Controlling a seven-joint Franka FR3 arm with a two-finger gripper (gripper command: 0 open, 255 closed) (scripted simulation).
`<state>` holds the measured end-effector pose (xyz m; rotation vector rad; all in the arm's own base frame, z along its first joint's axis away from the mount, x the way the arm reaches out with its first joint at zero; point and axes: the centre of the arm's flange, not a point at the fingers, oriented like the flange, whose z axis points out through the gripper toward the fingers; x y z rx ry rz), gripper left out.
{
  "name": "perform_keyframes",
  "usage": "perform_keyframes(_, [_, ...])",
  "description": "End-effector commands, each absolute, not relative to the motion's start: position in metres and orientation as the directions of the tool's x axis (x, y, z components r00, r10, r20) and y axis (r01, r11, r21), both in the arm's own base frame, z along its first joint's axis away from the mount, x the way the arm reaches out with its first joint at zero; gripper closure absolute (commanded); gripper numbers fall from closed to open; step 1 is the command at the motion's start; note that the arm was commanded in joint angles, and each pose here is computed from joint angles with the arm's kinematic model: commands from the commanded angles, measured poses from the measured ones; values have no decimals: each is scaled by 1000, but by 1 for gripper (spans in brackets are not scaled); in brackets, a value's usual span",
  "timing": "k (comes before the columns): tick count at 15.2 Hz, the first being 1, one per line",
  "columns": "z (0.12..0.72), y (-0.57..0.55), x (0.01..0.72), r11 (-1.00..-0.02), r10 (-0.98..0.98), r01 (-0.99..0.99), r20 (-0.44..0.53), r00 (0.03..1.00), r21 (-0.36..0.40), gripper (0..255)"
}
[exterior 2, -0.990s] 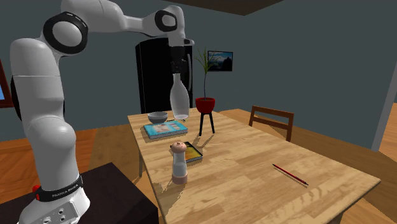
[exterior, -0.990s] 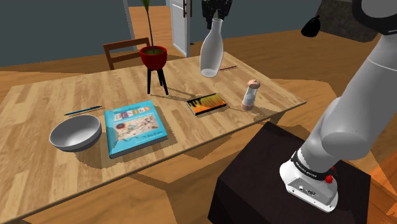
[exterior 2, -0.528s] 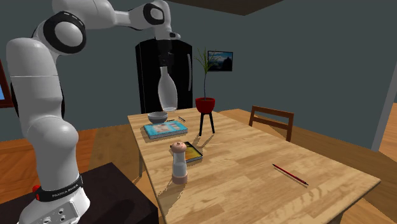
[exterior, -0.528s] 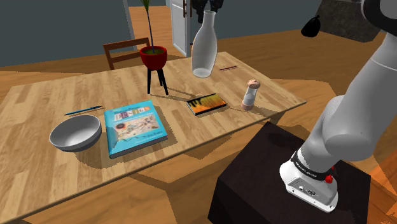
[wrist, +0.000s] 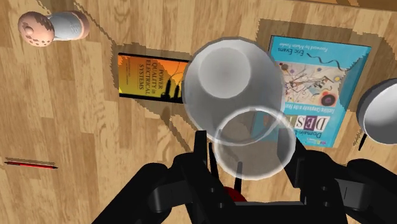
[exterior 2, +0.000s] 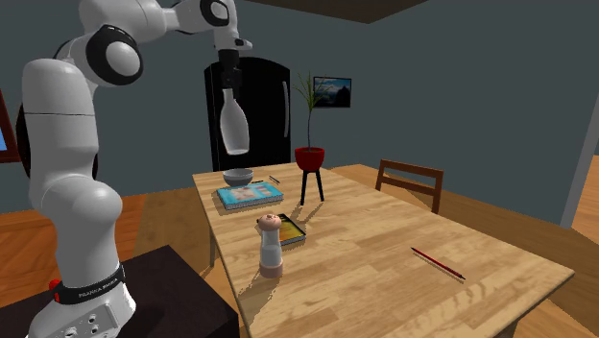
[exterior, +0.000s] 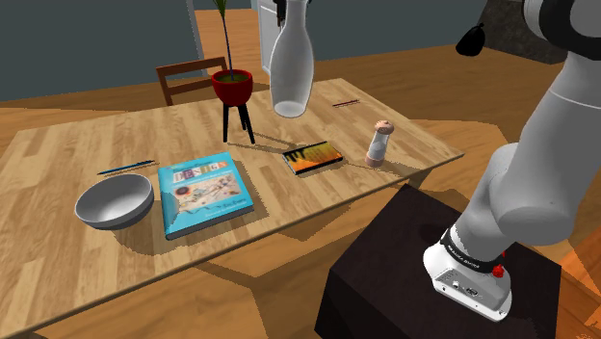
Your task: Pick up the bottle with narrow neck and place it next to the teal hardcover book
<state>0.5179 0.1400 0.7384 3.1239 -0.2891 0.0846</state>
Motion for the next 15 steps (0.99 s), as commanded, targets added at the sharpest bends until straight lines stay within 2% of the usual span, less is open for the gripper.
perform_keyframes(1, [751, 163, 510, -983, -185, -185, 54, 981, -2, 255])
perform_keyframes(15, [688, 174, 507, -983, -185, -185, 54, 981, -2, 255])
